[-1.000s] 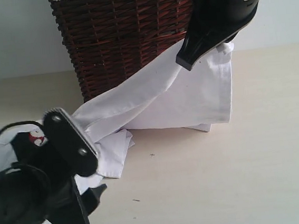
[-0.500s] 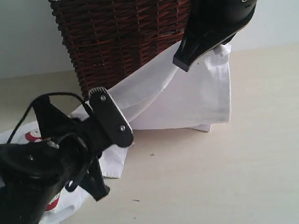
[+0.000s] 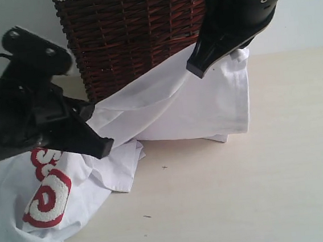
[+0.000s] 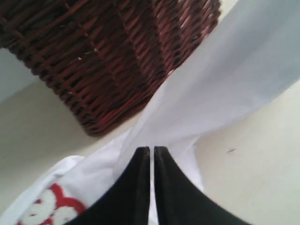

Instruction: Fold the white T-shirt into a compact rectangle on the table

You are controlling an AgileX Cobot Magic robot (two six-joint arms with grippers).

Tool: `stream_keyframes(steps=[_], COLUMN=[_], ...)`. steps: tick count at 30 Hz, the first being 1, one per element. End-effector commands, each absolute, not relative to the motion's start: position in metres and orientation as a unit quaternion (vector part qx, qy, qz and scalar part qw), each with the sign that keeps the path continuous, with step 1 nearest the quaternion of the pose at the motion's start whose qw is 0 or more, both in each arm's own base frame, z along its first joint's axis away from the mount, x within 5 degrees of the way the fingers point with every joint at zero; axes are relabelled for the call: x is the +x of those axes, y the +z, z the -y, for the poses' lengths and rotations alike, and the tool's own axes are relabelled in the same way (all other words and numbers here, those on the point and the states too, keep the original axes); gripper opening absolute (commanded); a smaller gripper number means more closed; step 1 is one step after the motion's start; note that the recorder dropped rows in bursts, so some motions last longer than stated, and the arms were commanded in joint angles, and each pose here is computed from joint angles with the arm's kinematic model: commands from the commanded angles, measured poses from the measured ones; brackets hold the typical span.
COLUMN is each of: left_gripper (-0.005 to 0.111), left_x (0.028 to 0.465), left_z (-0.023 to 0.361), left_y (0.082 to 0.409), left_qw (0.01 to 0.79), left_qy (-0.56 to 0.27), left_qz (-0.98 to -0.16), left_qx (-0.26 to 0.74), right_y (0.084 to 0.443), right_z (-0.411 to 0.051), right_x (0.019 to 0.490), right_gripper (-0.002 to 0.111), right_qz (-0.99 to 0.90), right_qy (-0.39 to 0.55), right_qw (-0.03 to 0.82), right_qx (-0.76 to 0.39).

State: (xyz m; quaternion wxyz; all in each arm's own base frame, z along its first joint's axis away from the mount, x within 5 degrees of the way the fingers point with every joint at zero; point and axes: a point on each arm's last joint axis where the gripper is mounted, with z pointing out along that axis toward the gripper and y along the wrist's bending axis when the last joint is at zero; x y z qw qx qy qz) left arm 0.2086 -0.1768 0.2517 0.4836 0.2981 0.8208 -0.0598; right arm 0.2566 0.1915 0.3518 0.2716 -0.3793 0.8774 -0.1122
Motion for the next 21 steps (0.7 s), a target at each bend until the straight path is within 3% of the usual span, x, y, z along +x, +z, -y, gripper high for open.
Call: stream_keyframes(steps=[1,3,6,8,11,14,19,21], left_gripper=[0.005,0.005,0.005,0.005,0.005,0.005,0.006,0.016], left_x=[0.208,0.216,0.224,0.237,0.246,0.227,0.178,0.166], left_z=[0.166,0.16,0.157,0.151,0.143,0.149,0.185,0.191], left_y=[0.26,0.259,0.251,0.251,0.261,0.273,0.25,0.233], left_qw=[0.473,0.456,0.343,0.266,0.201,0.168,0.135,0.111], left_qy=[-0.208,-0.248,-0.327,-0.312,-0.203,-0.09,0.058,0.143], left_qz=[-0.809,-0.816,-0.833,-0.85,-0.862,-0.837,-0.687,-0.603], left_qx=[0.282,0.256,0.286,0.33,0.419,0.514,0.711,0.777], right_y=[0.356,0.356,0.356,0.356,0.356,0.357,0.356,0.356], right_z=[-0.19,-0.19,-0.19,-0.19,-0.19,-0.189,-0.189,-0.19], right_x=[0.258,0.258,0.258,0.258,0.258,0.258,0.258,0.258], right_gripper=[0.0,0.0,0.0,0.0,0.0,0.0,0.0,0.0], right_qz=[-0.875,-0.875,-0.875,-0.875,-0.875,-0.875,-0.875,-0.876], right_qy=[-0.111,-0.111,-0.111,-0.111,-0.111,-0.114,-0.117,-0.113], right_qw=[0.281,0.281,0.281,0.281,0.281,0.282,0.282,0.279], right_qx=[-0.378,-0.378,-0.378,-0.378,-0.378,-0.378,-0.377,-0.376])
